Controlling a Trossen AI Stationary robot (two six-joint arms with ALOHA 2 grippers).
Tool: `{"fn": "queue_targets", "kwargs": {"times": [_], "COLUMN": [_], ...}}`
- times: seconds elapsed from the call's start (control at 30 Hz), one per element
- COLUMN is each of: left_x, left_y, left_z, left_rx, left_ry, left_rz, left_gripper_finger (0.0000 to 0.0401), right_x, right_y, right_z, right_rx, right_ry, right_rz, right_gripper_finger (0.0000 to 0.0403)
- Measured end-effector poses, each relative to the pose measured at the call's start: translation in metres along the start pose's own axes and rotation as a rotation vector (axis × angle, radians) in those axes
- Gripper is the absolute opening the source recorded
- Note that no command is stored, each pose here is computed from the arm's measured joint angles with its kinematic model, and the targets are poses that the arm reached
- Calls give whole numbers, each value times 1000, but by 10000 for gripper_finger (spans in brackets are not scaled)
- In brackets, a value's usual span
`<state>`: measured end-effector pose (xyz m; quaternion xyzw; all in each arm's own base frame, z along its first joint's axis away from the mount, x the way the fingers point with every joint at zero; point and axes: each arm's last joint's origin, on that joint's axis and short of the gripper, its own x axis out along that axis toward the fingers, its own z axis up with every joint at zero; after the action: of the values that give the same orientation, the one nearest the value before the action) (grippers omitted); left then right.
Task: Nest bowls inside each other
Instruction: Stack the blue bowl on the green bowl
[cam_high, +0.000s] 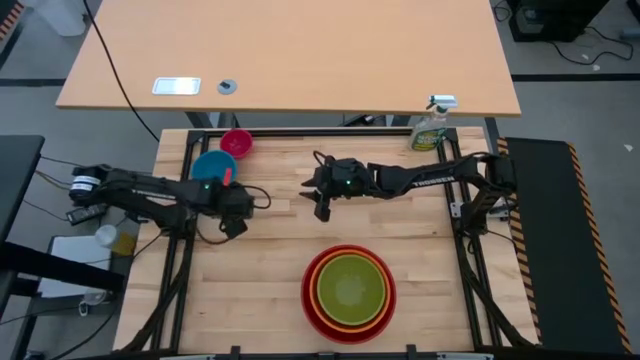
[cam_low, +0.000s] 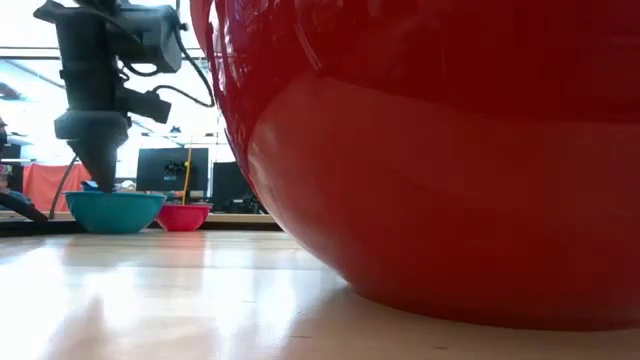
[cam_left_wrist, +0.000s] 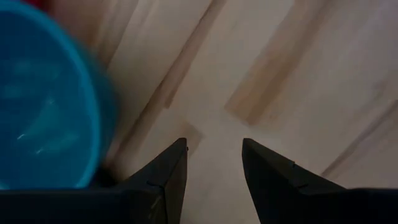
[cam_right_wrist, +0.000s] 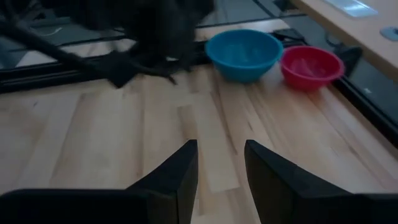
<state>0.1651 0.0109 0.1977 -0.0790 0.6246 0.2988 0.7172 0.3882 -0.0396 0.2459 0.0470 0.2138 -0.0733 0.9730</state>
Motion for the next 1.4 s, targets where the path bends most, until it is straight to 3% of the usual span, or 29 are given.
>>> {"fn": "queue_targets", "kwargs": {"times": [0.13,0.43,0.67,1.07,1.4], "left_x": [-12,-37,-12,27,46], "left_y": [6,17,33,40,53], "left_z": [4,17,32,52,58], "left_rx": [-20,-64,-81,31,35], "left_ry": [44,-1,164,332,358], "left_rz": [54,135,216,204,219], "left_gripper_finger": [157,157,157,157,157], "right_x": [0,0,0,-1,-1], "right_y": [5,2,7,13,14], "right_z": [0,0,4,6,6], "right_rx": [-33,-73,-109,-148,-149], "right_ry": [-1,-1,-43,-75,-71], "right_rz": [14,13,81,111,112], "right_gripper_finger": [140,140,140,138,138]}}
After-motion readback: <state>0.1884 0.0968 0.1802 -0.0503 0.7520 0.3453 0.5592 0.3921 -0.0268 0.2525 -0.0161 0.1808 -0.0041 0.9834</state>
